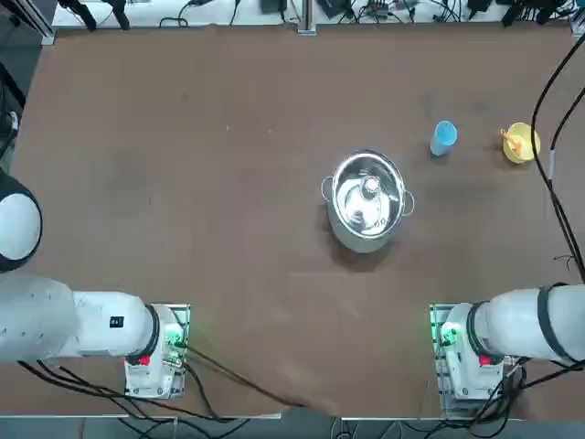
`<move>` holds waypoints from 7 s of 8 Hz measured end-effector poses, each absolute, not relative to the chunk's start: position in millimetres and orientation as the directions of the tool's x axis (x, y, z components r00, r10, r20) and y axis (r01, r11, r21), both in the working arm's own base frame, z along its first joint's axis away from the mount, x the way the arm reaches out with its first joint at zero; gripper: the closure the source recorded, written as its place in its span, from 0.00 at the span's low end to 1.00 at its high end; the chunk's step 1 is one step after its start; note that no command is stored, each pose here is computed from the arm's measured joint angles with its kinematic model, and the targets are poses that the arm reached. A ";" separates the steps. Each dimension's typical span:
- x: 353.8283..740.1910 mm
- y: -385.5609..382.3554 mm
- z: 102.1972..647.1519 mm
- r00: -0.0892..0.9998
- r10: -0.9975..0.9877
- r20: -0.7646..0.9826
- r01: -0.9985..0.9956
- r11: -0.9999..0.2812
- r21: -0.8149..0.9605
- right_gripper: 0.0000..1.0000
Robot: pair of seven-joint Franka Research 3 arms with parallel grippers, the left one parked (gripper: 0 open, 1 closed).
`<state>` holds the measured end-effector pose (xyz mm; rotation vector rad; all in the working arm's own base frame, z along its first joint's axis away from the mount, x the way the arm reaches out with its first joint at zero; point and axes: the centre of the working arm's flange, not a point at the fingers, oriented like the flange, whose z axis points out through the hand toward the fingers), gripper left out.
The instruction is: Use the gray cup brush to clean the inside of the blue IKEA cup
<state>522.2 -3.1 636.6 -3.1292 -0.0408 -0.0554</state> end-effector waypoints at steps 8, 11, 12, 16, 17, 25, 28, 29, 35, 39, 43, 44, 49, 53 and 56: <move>570.8 -21.4 540.5 0.993 -0.037 -0.110 -0.015 -0.982 0.190 0.00; 617.4 -32.0 423.1 0.978 -0.153 -0.144 -0.088 -0.921 0.380 0.00; 624.3 -35.4 393.3 0.974 -0.159 -0.161 -0.077 -0.900 0.429 0.01; 635.9 -48.2 286.0 0.966 -0.235 -0.103 -0.122 -0.773 0.623 0.05; 634.0 -51.6 262.0 0.959 -0.266 -0.100 -0.140 -0.748 0.648 0.09; 604.1 -57.8 177.8 0.943 -0.333 -0.013 -0.194 -0.578 0.793 0.25; 591.2 -56.8 164.0 0.950 -0.312 0.036 -0.206 -0.533 0.820 0.28; 585.8 -57.9 158.7 0.954 -0.296 0.049 -0.203 -0.516 0.832 0.29; 581.3 -58.4 157.7 0.956 -0.288 0.055 -0.201 -0.508 0.837 0.41; 580.1 -61.3 156.8 0.957 -0.282 0.071 -0.208 -0.493 0.845 0.45; 579.7 -63.4 156.6 0.957 -0.281 0.076 -0.210 -0.488 0.847 0.51; 579.6 -63.5 156.6 0.957 -0.281 0.076 -0.211 -0.487 0.847 0.54; 577.9 -65.0 155.3 0.956 -0.284 0.074 -0.210 -0.486 0.849 0.67; 577.9 -65.0 155.3 0.955 -0.285 0.076 -0.212 -0.485 0.848 0.78; 577.9 -65.0 155.3 0.955 -0.287 0.078 -0.214 -0.484 0.848 0.83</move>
